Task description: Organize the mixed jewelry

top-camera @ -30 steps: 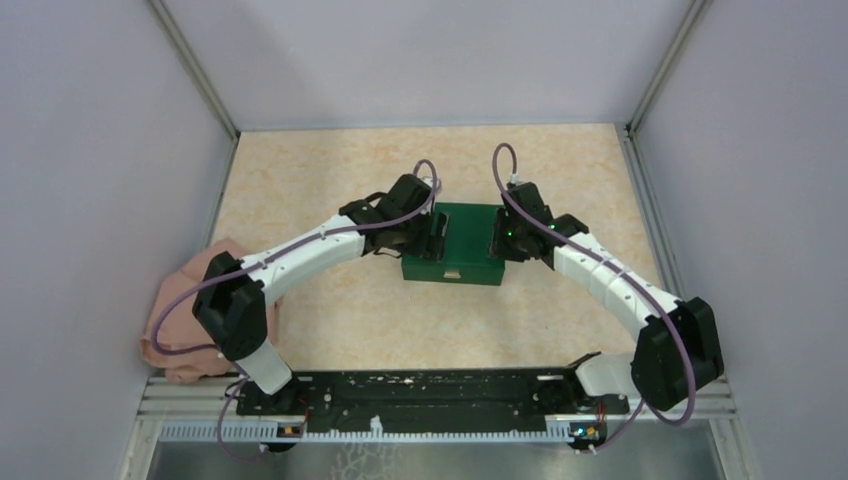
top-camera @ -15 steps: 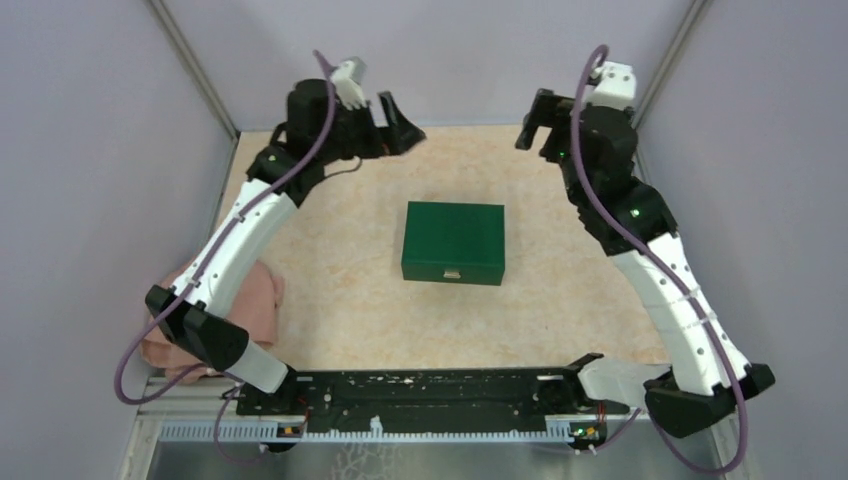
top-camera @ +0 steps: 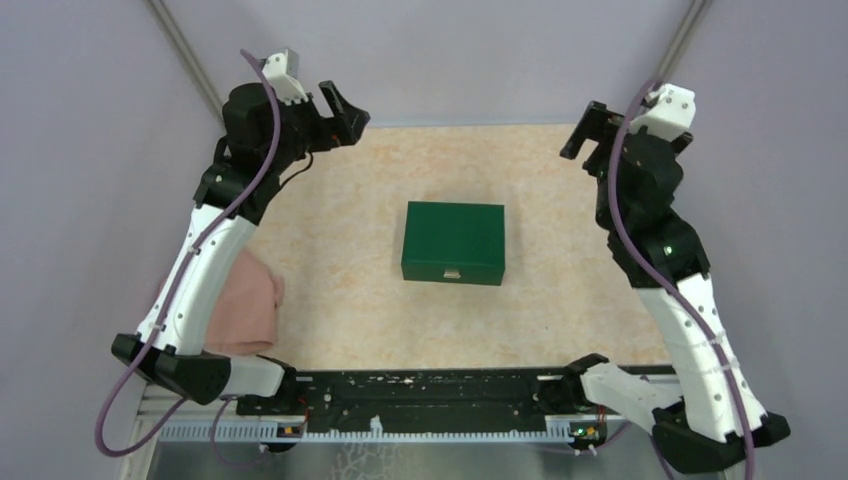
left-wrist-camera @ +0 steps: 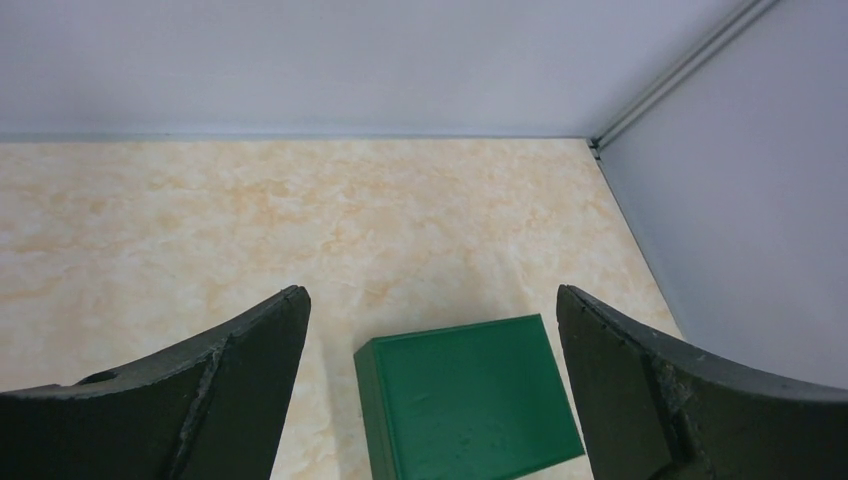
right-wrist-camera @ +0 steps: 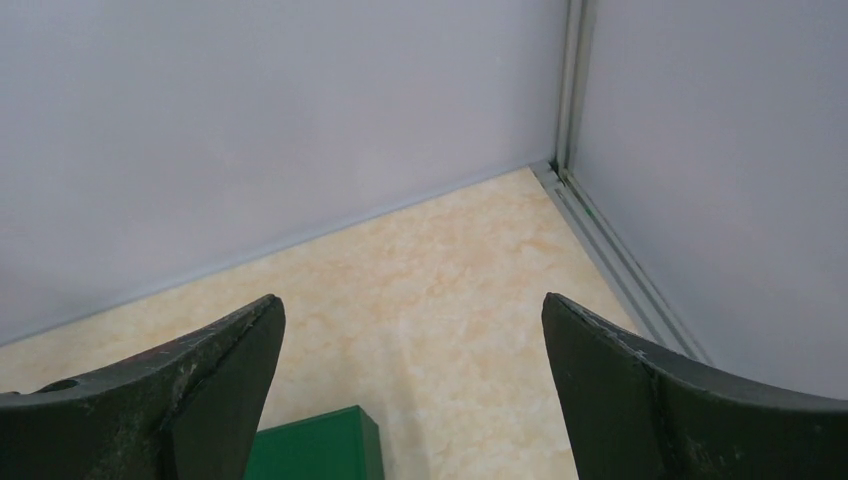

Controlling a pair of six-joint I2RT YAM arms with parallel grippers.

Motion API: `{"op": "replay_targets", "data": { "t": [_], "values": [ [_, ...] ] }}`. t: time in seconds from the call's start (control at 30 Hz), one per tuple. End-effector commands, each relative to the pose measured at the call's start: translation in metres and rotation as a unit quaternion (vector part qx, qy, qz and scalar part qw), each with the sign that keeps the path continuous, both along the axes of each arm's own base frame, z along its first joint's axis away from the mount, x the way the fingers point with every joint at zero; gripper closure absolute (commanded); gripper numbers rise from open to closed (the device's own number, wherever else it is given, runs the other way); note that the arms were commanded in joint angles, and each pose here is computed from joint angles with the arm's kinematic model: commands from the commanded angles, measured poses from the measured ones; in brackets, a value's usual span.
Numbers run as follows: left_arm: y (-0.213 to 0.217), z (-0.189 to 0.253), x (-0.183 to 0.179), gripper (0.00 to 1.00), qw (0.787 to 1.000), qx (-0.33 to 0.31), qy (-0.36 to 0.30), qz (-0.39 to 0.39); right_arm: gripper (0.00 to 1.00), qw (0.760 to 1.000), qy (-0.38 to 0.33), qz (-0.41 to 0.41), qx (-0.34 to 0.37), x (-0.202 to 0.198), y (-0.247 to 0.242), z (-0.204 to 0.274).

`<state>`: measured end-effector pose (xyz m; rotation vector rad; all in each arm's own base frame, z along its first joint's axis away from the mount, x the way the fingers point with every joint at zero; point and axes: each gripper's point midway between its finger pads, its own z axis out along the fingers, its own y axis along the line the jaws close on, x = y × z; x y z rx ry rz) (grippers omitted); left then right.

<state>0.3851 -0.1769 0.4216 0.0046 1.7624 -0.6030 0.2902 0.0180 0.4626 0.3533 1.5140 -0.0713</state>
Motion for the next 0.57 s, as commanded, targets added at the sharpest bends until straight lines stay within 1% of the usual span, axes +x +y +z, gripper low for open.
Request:
{"op": "replay_targets", "data": {
  "t": [0.0,0.07,0.1,0.27,0.3,0.33,0.4,0.53],
  "values": [
    [0.010,-0.025,0.011,0.01,0.998,0.028,0.047,0.027,0.01,0.990,0.114,0.039,0.070,0.038,0.002,-0.054],
    [0.007,-0.032,0.011,0.01,0.997,0.032,0.067,0.018,0.01,0.982,0.139,0.049,0.121,0.046,-0.010,-0.066],
    [0.003,-0.034,0.009,0.01,0.997,0.030,0.072,0.007,0.01,0.980,0.141,0.050,0.130,0.047,-0.013,-0.068],
    [-0.012,-0.039,-0.004,0.01,0.997,-0.001,0.068,-0.038,0.01,0.981,0.127,0.065,0.131,0.046,-0.009,-0.064],
    [-0.012,-0.040,-0.005,0.01,0.997,-0.008,0.073,-0.035,0.01,0.981,0.127,0.062,0.133,0.046,-0.010,-0.063],
    [-0.007,-0.042,-0.004,0.01,0.996,-0.024,0.087,-0.011,0.01,0.980,0.131,0.058,0.134,0.045,-0.011,-0.065],
    [-0.001,-0.045,-0.003,0.01,0.994,-0.032,0.103,0.016,0.01,0.980,0.135,0.052,0.135,0.045,-0.013,-0.066],
    [0.006,-0.041,-0.002,0.01,0.995,-0.013,0.092,0.025,0.01,0.980,0.137,0.053,0.135,0.045,-0.013,-0.067]
  ]
}}
